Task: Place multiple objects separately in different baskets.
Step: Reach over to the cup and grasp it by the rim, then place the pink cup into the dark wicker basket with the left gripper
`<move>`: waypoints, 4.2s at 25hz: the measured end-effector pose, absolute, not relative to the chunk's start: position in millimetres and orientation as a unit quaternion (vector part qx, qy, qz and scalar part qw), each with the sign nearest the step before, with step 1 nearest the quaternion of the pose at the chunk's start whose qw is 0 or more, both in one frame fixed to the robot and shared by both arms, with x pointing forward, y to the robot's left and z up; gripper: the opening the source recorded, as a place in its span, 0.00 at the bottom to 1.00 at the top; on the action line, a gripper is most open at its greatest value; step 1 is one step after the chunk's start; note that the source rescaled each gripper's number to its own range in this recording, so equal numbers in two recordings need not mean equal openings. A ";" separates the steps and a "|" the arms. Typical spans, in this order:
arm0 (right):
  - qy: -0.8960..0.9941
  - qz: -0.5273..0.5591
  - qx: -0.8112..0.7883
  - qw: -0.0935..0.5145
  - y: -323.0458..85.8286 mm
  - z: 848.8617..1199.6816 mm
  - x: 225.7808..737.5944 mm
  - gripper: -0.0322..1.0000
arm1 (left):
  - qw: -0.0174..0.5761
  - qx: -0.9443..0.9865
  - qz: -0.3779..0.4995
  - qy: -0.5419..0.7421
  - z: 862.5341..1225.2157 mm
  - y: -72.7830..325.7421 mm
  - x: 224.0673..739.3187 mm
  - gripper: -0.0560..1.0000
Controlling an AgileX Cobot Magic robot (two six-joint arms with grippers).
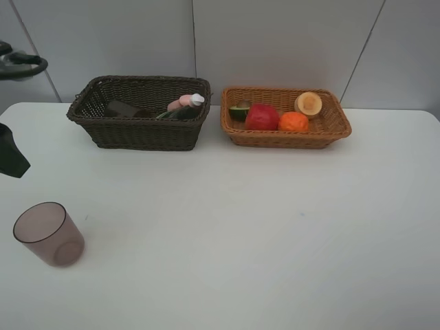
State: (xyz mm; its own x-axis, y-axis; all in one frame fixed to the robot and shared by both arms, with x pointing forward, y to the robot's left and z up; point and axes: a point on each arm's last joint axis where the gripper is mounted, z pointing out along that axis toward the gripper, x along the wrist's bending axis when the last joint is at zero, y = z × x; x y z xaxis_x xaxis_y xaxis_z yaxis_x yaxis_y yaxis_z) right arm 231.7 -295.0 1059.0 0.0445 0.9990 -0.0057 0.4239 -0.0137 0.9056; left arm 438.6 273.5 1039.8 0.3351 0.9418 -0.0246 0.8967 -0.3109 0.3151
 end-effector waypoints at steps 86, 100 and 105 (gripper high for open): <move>0.584 0.369 0.609 0.389 -295.0 1059.0 231.7 0.99 | 0.088 0.727 -0.001 0.681 1026.4 264.0 524.2 0.05; 0.584 0.369 0.609 0.389 -295.0 1059.0 231.7 0.99 | 0.187 0.734 0.098 0.645 1055.8 255.5 609.8 0.05; 0.584 0.369 0.609 0.389 -295.0 1059.0 231.7 0.99 | 0.226 0.738 0.149 0.618 1041.3 253.1 636.1 0.05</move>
